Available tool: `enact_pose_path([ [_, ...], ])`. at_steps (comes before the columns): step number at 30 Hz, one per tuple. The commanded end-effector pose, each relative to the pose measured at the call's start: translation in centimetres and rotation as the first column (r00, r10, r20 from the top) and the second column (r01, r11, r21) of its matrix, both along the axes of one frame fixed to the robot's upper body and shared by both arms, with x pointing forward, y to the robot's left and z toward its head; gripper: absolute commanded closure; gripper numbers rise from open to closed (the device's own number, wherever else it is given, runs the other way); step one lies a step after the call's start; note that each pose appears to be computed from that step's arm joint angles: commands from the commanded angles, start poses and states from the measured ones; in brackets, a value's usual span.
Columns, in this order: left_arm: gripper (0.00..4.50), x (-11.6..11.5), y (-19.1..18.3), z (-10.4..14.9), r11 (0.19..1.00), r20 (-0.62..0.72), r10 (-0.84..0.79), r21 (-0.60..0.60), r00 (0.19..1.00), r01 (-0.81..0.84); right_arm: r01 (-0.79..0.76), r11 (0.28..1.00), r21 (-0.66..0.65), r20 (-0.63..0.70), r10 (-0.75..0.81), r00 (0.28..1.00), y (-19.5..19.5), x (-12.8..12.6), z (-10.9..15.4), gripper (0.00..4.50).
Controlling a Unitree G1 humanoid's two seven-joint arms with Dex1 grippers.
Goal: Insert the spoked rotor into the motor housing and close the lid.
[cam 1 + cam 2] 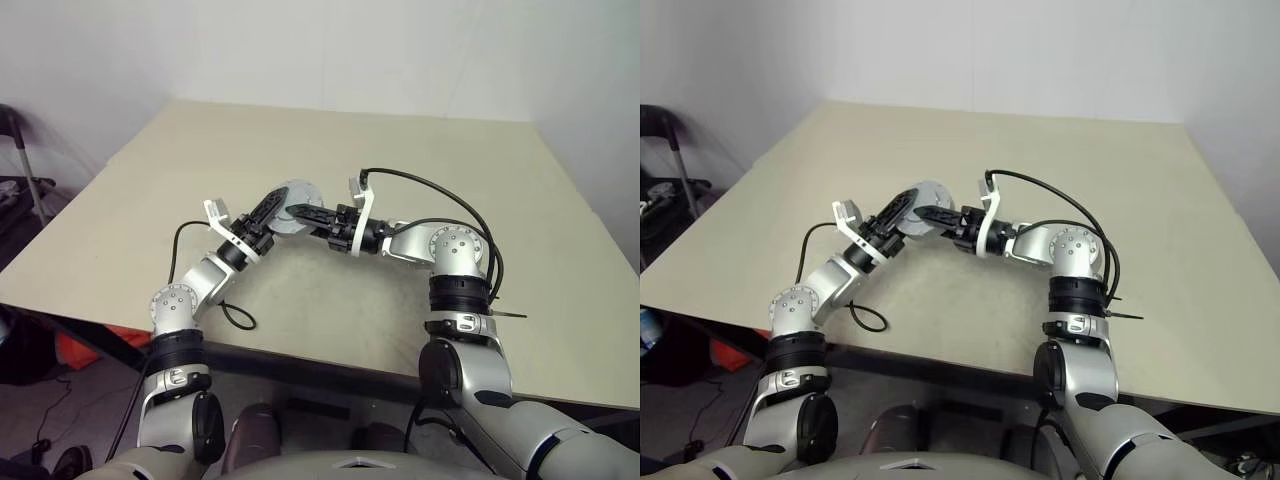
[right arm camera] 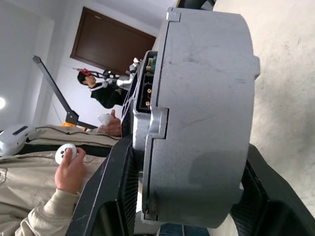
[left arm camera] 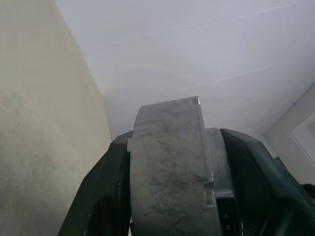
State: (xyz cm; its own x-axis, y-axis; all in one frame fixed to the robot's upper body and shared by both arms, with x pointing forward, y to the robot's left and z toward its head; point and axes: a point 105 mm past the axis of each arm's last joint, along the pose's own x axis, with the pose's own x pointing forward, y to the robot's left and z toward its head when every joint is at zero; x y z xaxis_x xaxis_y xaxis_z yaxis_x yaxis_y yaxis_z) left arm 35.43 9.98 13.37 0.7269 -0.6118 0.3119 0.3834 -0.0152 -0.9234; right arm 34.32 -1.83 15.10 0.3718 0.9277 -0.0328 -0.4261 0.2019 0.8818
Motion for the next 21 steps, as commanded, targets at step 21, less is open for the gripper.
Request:
enact_pose_path([
  [21,2.34,1.7,2.4,-0.7,0.991,-0.059,0.129,0.047,0.990,-0.127,0.049,0.999,-0.016,0.100,-0.047,0.994,0.1,0.9,2.2,0.00],
])
